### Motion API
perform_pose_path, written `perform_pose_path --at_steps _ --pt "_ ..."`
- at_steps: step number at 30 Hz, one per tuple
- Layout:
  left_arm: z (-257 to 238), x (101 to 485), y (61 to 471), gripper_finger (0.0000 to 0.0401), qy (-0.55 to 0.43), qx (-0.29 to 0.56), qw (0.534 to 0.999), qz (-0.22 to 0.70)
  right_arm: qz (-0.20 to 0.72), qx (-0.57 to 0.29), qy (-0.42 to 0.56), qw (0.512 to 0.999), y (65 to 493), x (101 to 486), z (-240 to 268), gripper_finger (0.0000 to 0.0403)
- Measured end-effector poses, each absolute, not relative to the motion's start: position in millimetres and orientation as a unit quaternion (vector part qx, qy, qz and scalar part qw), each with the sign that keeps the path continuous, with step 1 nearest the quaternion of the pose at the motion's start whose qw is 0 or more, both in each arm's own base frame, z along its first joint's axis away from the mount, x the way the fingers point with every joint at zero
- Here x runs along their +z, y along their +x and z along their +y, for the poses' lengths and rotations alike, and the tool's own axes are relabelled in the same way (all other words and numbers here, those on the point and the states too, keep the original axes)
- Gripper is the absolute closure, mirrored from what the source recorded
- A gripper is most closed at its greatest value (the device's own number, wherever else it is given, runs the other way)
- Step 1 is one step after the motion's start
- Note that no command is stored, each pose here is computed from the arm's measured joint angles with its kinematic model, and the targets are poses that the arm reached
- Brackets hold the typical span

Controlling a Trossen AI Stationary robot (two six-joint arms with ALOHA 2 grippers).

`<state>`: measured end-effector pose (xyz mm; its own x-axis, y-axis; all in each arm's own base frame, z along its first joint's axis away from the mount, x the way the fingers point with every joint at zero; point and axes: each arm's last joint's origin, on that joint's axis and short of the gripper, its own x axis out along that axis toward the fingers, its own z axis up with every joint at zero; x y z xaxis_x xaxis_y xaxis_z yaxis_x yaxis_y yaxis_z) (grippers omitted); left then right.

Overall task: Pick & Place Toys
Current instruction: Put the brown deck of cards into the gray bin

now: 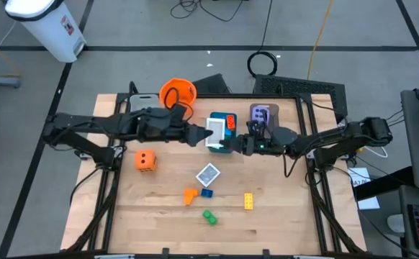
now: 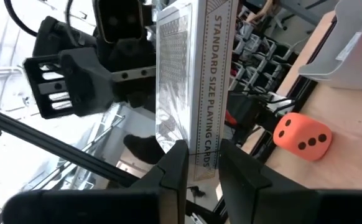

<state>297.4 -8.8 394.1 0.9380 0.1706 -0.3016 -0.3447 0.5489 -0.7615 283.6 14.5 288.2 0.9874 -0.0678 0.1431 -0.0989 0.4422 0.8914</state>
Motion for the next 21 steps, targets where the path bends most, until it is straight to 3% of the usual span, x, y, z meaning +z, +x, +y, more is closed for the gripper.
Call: perform_pose_path --at_steps 10,21 --pt "-3.1 379.9 317.7 0.014 -0.454 0.121 0.875 0.12 -0.074 0.008 0.525 0.848 283.8 287.2 14.7 0.0343" --pt "6.8 380.5 319.8 0.0292 -0.445 0.108 0.881 0.118 -0.077 0.013 0.53 0.844 283.5 288.6 15.0 0.0308"
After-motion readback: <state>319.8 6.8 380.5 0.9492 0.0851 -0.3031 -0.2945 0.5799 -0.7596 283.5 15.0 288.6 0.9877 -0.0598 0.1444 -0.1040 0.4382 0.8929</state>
